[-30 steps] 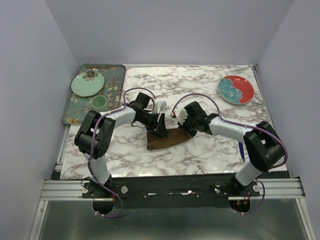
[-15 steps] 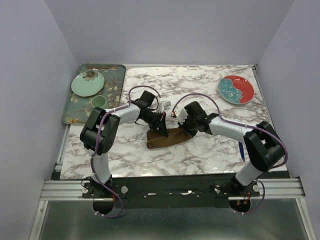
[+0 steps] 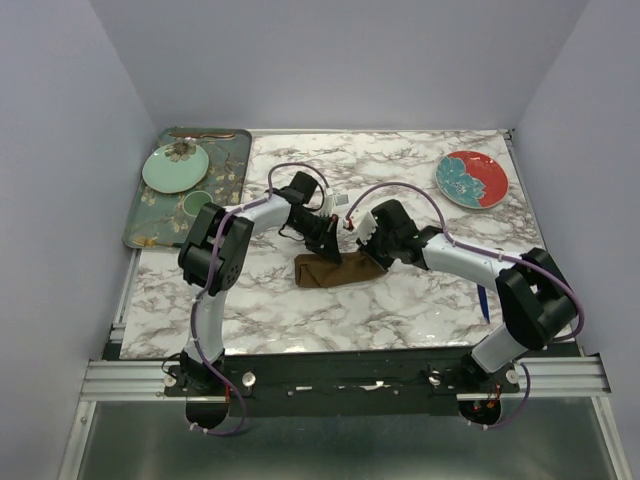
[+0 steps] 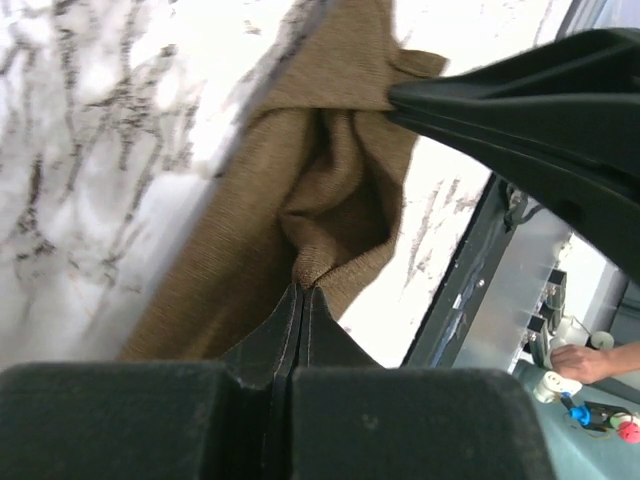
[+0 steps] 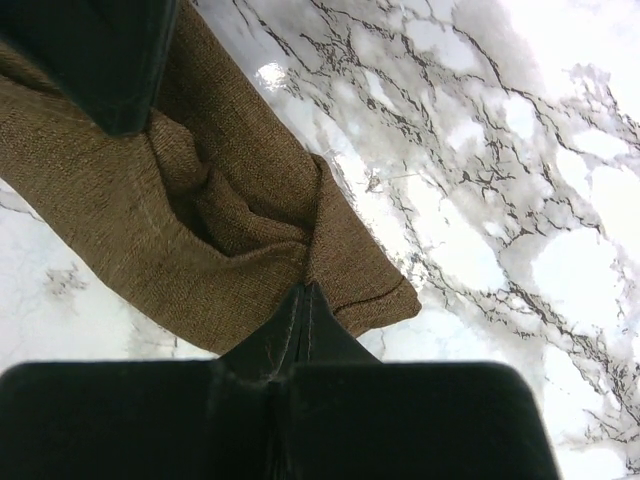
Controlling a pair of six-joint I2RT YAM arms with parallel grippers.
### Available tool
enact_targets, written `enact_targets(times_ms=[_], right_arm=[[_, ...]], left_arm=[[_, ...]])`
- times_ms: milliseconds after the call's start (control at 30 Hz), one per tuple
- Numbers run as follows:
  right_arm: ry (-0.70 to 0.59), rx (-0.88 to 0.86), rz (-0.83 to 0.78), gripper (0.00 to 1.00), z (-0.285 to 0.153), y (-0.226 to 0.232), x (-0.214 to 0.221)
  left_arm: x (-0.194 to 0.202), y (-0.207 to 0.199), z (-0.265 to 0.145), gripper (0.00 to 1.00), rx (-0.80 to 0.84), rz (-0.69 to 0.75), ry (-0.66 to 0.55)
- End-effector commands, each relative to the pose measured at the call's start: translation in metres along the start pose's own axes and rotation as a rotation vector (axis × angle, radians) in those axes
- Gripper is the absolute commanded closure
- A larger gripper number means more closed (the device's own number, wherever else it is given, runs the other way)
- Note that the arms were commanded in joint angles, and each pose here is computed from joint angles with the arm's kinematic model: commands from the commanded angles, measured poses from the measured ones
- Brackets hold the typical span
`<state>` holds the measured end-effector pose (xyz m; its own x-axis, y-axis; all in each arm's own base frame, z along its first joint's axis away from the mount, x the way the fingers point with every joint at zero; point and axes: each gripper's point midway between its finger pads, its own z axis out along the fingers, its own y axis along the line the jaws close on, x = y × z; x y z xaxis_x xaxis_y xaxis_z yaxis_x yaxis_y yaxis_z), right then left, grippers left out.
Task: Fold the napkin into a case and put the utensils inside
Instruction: Stuff the top corner of the smaller-rectangle-folded napkin into the folded napkin.
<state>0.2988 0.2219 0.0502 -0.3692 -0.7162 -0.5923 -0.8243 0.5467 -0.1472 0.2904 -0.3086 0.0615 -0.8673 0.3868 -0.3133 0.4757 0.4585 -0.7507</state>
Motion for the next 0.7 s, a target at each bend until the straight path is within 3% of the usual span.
enact_targets(times_ms=[0, 133, 167, 200, 400, 500, 667], right_arm=[[-0.021, 0.0, -0.017, 0.99, 0.004, 0.0, -0.006], [-0.011, 0.012, -0.026, 0.99, 0.005, -0.003, -0.005], [-0.011, 0.016, -0.029, 0.95, 0.005, -0.004, -0.006], [-0.012, 0.03, -0.027, 0.84, 0.003, -0.007, -0.008], [-0.068, 0.021, -0.002, 0.57, -0.021, -0.009, -0.036], [-0.105, -0.049, -0.004, 0.48, -0.026, 0.004, -0.045], [-0.1, -0.106, -0.035, 0.44, -0.018, 0.017, -0.045]], left_arm=[[0.007, 0.027, 0.009, 1.0, -0.012, -0.081, 0.038], [0.005, 0.039, 0.013, 1.0, 0.008, -0.127, 0.028], [0.007, 0.043, 0.016, 1.0, 0.01, -0.143, 0.035], [0.008, 0.043, 0.017, 1.0, 0.013, -0.149, 0.038], [0.016, 0.051, 0.021, 1.0, 0.015, -0.178, 0.065], [0.018, 0.052, 0.021, 1.0, 0.018, -0.183, 0.073], [0.02, 0.053, 0.022, 1.0, 0.018, -0.194, 0.086]])
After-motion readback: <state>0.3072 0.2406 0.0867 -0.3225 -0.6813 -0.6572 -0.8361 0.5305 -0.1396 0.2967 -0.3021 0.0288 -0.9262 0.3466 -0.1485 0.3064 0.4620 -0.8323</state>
